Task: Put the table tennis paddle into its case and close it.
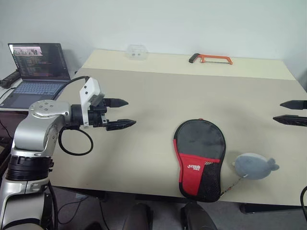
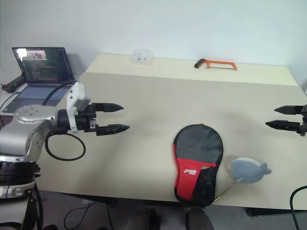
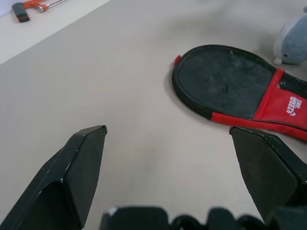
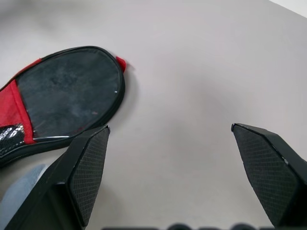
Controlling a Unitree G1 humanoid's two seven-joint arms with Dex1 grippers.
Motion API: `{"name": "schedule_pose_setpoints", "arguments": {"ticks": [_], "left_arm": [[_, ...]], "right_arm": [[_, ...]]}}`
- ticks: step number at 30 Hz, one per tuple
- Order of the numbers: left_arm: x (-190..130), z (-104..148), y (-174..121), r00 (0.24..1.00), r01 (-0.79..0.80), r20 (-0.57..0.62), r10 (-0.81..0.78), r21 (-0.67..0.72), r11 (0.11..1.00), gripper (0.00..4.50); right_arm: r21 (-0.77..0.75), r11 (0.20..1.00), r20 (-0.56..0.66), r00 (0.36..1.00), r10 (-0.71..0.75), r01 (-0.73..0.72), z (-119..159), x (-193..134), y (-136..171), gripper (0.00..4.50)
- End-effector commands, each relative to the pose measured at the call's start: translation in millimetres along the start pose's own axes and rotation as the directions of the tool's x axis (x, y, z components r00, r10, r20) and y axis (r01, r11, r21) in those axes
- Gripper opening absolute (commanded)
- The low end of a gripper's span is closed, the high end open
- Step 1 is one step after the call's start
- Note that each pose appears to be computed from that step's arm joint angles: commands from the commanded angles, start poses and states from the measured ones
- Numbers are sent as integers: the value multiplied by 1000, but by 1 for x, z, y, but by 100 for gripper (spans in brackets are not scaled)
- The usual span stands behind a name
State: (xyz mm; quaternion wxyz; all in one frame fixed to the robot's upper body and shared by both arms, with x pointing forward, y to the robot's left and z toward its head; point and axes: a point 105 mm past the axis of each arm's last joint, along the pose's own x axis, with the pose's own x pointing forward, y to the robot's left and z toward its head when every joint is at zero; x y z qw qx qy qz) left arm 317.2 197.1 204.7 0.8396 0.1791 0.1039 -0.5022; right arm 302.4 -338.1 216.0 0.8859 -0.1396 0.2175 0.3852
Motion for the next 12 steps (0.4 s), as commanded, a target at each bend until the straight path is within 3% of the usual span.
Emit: {"name": "schedule_pose_setpoints", "arguments": {"ticks": [1, 12], "left_arm": [[-18, 7, 11, 997, -77, -8, 78, 42, 996, 450], [-27, -1, 1, 989, -119, -77, 125, 75, 990, 450]], "right_arm": [[-98, 993, 35, 997, 69, -65, 20, 2, 15, 447], [-286, 945, 39, 984, 177, -158, 56, 26, 46, 447]]}}
